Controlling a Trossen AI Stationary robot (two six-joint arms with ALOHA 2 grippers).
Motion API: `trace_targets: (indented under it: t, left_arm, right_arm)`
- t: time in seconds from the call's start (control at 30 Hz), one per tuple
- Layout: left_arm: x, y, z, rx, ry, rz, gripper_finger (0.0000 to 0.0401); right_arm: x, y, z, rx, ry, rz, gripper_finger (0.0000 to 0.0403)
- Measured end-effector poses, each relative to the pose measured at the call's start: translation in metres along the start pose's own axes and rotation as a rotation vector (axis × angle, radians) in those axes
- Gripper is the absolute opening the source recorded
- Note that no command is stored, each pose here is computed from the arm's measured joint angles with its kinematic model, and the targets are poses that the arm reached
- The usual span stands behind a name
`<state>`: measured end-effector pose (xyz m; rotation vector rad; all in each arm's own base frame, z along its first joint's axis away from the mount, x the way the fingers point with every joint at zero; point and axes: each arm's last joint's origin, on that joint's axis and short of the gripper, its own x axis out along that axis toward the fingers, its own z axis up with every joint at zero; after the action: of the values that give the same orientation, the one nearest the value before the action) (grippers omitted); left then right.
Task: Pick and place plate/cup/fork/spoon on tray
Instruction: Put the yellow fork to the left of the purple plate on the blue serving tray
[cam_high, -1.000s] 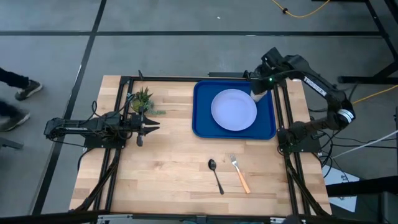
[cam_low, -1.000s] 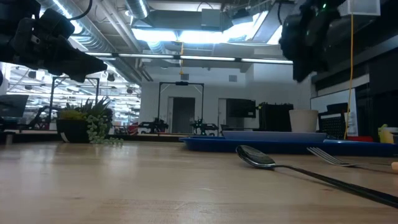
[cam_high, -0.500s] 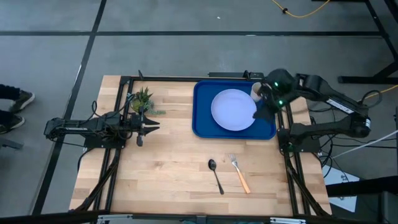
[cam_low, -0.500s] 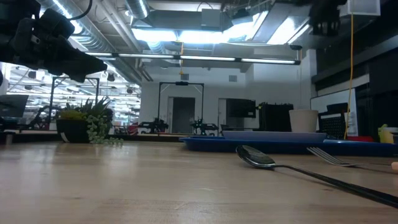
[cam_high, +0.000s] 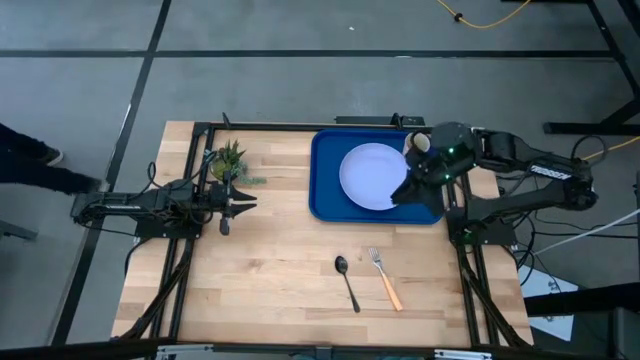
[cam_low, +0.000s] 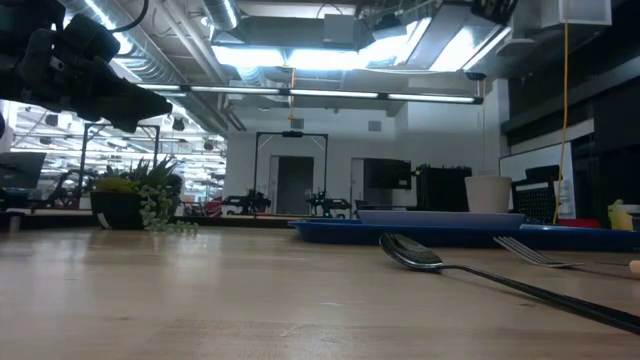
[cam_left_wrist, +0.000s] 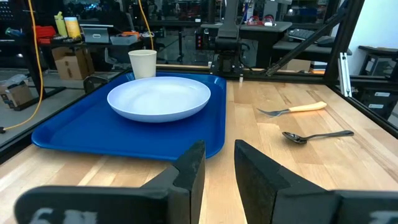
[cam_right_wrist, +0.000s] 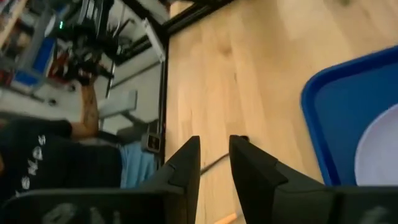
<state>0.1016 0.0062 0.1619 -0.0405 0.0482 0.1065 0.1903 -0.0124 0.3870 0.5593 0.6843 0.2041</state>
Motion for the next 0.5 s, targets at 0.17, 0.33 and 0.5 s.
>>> trace_targets:
  t: [0.17,0.33,0.5]
  left_arm:
    - [0.000,0.000,0.000,0.000,0.000,0.000,0.0079]
    - [0.000,0.000,0.000,0.000,0.000,-0.001,0.0079]
    - [0.000,0.000,0.000,0.000,0.000,0.000,0.0079]
  right_arm:
    - [0.022,0.005,-0.001,0.075,0.068,-0.013,0.0091]
    - [0.067,0.019,-0.012,0.117,0.218,-0.050,0.0091]
    - [0.108,0.028,-0.037,0.067,0.403,-0.191,0.0091]
